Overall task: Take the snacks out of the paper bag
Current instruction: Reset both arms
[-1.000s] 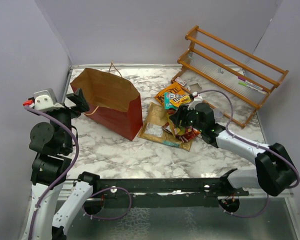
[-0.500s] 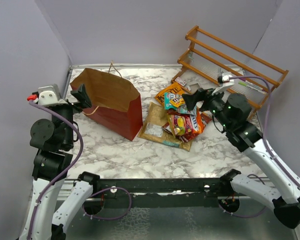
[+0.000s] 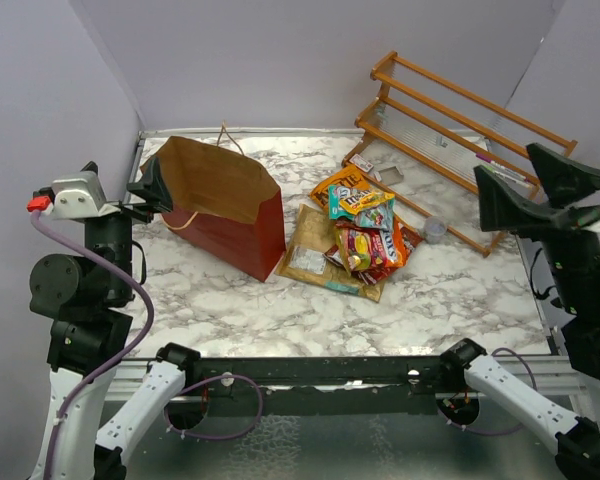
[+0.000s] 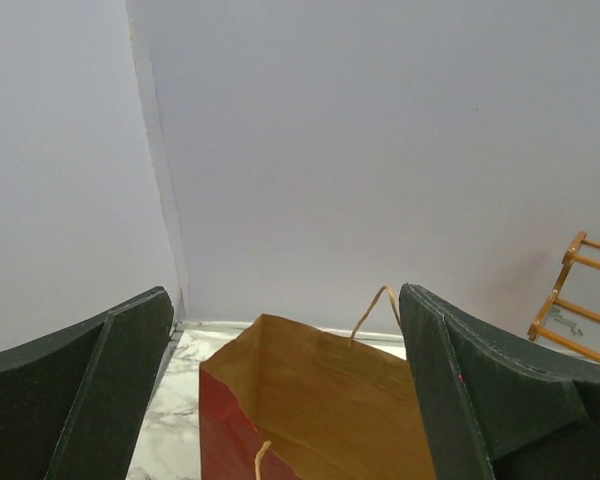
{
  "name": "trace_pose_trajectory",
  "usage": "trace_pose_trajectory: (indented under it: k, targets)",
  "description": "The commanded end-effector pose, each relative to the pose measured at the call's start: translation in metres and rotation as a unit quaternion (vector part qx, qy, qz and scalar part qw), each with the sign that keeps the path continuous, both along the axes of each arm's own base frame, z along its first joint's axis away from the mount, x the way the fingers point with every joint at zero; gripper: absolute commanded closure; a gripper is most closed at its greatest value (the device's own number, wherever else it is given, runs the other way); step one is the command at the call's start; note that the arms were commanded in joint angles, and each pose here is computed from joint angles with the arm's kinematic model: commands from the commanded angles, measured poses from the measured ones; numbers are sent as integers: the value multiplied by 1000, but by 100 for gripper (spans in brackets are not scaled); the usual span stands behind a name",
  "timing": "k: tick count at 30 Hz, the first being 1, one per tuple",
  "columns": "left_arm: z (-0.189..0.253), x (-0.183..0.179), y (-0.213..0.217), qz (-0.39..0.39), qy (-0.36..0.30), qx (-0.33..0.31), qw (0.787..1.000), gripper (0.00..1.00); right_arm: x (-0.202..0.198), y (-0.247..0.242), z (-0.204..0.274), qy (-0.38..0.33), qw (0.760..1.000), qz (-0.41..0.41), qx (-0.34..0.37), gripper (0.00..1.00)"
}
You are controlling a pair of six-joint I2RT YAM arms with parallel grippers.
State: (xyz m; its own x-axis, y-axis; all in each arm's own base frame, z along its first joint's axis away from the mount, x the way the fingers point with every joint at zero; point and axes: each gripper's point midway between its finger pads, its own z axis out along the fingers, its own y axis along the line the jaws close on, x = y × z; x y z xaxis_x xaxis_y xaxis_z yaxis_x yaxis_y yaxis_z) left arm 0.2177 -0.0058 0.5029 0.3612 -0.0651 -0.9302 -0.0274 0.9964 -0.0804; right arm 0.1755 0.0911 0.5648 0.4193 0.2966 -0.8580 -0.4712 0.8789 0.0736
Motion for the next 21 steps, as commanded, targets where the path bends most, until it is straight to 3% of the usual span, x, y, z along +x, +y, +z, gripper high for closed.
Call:
trace_pose_trajectory:
  k: [1, 21]
  targets:
    - [22, -13, 2, 1, -35, 16, 999, 1, -19, -16, 9, -29, 999, -20, -16, 1]
    - [23, -14, 0, -6, -37, 16, 999, 1, -6, -39, 13, -11, 996, -84, 25, 1]
